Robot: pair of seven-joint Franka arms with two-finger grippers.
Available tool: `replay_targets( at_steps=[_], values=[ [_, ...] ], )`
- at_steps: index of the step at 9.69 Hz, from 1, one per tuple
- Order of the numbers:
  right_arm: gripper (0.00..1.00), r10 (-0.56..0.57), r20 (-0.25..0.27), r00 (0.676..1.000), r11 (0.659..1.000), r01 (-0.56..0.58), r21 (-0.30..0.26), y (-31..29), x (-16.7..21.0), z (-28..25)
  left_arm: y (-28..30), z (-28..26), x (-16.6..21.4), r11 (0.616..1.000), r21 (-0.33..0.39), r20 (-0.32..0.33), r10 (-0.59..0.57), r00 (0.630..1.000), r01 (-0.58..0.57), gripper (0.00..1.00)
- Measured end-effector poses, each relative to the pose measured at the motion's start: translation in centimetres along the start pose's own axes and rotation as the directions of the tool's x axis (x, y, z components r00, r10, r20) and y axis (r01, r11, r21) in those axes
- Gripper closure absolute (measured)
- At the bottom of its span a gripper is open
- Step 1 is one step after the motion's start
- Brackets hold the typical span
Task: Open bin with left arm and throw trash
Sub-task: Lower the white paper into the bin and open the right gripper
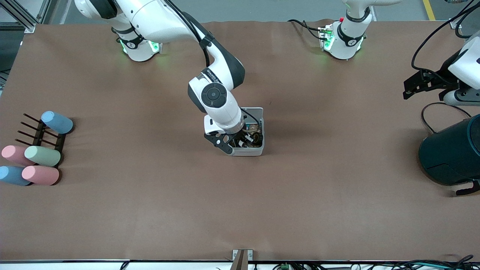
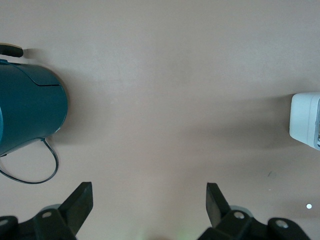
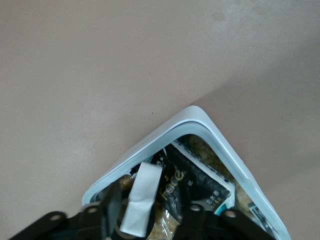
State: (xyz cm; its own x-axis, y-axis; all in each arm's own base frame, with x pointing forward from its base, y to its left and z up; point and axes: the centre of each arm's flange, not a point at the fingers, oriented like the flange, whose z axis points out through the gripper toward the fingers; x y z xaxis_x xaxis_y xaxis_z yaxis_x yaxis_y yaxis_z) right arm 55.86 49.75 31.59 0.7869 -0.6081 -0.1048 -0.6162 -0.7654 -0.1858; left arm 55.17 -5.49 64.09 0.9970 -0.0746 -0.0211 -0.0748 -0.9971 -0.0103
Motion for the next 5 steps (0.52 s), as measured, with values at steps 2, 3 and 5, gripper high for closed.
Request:
replay_targets(
  at_steps=[2, 3, 5],
  values=[
    [0.12, 0.0, 0.014, 1.0, 0.999, 0.0, -0.048, 0.4, -0.1, 0.1, 0.0, 0.0, 0.0, 1.0, 0.0, 0.001, -0.001, 1.0, 0.001, 0.0],
    [0.0, 0.002, 0.023, 1.0, 0.997, 0.0, -0.078, 0.6, -0.1, -0.4, 0.0, 0.1, 0.0, 1.0, 0.0, 0.001, -0.003, 1.0, 0.003, 0.0],
    [0.0, 0.027, 0.022, 0.999, 0.996, -0.025, -0.086, 0.9, 1.6, -4.8, -0.1, 0.1, 0.1, 1.0, 0.0, 0.002, -0.015, 1.0, 0.015, 0.0]
  ],
)
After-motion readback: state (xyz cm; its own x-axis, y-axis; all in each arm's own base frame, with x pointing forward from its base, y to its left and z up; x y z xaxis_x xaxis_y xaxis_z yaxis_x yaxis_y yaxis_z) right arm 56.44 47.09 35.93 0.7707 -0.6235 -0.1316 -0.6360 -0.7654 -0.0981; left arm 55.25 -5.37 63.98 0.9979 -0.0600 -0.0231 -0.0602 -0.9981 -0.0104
